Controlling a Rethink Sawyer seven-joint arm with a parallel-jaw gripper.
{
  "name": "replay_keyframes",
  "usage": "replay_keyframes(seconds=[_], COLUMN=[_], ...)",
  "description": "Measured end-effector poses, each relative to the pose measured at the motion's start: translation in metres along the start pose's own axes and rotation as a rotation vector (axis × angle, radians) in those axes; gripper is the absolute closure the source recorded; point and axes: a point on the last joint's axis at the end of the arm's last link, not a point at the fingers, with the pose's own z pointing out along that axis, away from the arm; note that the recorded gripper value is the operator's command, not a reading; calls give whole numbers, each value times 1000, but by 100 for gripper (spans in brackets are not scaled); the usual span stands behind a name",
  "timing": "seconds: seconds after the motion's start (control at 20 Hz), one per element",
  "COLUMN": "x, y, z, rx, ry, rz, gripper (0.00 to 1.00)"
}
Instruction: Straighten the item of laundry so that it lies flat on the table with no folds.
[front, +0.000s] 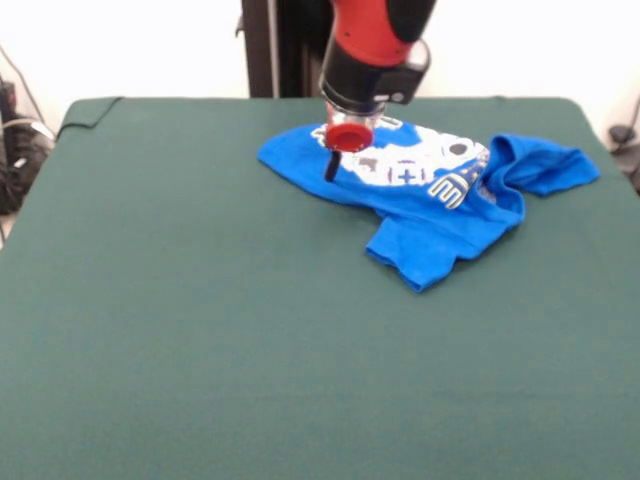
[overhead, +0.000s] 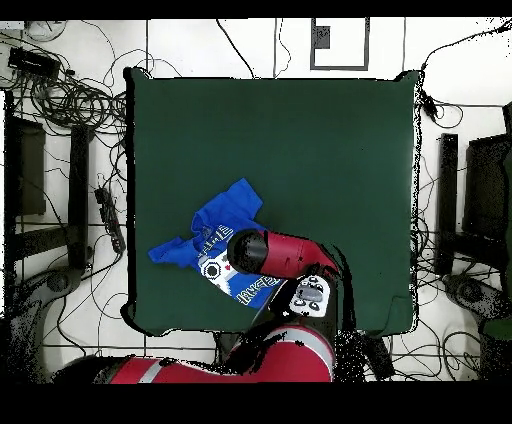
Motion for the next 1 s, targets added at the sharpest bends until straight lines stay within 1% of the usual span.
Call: replay_keyframes(seconds=[0.25,0.4,0.5,0.7,0.9,0.95,1.0], x=[5,10,10,9,1,-6,-9], y=[-9,-18,-17,-19,-24,-29,-31], z=[11,22,22,24,31,36,38], rx=[31,57,55,55,66,79,85], ry=[-13,-43,-56,-125,-234,-286,-304], rz=[-15,-35,-42,-72,-112,-131,-136], gripper=[0,0,0,0,0,0,0])
